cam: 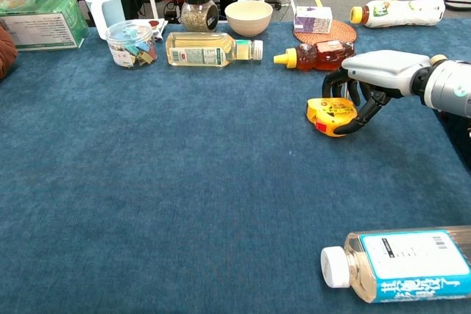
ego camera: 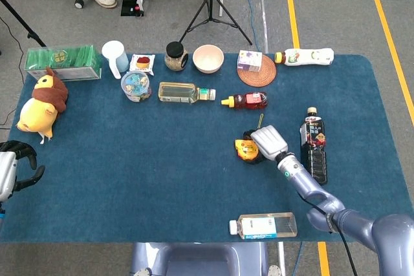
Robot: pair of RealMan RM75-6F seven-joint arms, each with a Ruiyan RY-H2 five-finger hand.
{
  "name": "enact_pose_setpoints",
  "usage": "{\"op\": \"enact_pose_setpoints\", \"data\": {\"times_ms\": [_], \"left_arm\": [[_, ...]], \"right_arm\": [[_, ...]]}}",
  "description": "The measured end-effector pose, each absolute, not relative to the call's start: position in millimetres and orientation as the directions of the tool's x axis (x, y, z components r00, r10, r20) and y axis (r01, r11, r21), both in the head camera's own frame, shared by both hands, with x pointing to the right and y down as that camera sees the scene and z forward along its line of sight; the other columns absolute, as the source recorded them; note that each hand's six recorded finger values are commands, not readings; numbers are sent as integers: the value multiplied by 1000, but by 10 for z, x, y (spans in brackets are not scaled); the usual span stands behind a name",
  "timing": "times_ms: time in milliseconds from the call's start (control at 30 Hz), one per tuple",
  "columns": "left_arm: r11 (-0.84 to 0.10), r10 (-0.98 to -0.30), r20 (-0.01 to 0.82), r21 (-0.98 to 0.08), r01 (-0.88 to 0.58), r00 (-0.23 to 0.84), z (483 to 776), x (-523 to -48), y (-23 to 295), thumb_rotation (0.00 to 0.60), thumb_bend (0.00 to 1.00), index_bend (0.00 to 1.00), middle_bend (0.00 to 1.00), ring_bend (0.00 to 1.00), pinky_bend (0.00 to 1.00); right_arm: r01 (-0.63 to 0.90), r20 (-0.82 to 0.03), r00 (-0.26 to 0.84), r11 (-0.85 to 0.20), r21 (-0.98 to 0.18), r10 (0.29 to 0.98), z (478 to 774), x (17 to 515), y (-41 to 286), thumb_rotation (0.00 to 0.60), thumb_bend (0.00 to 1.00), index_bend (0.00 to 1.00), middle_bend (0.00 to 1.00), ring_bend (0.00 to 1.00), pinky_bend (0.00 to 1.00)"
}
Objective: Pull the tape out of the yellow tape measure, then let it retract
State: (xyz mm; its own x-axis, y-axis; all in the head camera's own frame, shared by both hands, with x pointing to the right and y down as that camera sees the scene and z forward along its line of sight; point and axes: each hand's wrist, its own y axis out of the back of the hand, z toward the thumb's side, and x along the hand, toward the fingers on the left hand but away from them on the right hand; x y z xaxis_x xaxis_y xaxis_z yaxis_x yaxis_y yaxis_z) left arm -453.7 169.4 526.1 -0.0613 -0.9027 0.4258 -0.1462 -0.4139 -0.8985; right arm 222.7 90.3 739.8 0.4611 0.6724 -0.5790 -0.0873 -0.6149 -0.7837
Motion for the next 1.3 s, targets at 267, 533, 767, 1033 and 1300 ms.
{"op": "enact_pose_setpoints", "data": {"times_ms": [267, 533, 767, 1033, 1300], "left_arm": [[-423, -900, 433, -895, -141, -53, 5262, -4515, 1678, 600, 293, 664, 458, 272, 282], [-455, -887, 462, -874, -169, -3, 5319, -4361, 1614, 600, 293, 664, 458, 280, 346], [-531, -847, 524, -826, -189, 92, 5486, -4069, 1487, 600, 290, 665, 458, 283, 350], [-619, -783, 579, -763, -187, 229, 5734, -3553, 1212, 540, 281, 596, 368, 189, 227], [-686, -718, 597, -695, -216, 359, 5935, -2925, 940, 370, 271, 554, 294, 114, 194]], "right_arm": [[-7, -551, 480, -626, -780, 682, 7333, 2194, 904, 423, 228, 590, 598, 654, 611], [64, -520, 521, -638, -767, 677, 7116, 2126, 937, 423, 228, 590, 598, 650, 613], [96, -495, 574, -654, -751, 652, 6854, 1996, 1052, 426, 228, 589, 597, 649, 615], [133, -444, 623, -647, -751, 644, 6455, 1812, 1158, 425, 228, 588, 596, 648, 617], [144, -418, 632, -629, -764, 652, 6236, 1698, 1193, 423, 228, 588, 595, 647, 620]]}}
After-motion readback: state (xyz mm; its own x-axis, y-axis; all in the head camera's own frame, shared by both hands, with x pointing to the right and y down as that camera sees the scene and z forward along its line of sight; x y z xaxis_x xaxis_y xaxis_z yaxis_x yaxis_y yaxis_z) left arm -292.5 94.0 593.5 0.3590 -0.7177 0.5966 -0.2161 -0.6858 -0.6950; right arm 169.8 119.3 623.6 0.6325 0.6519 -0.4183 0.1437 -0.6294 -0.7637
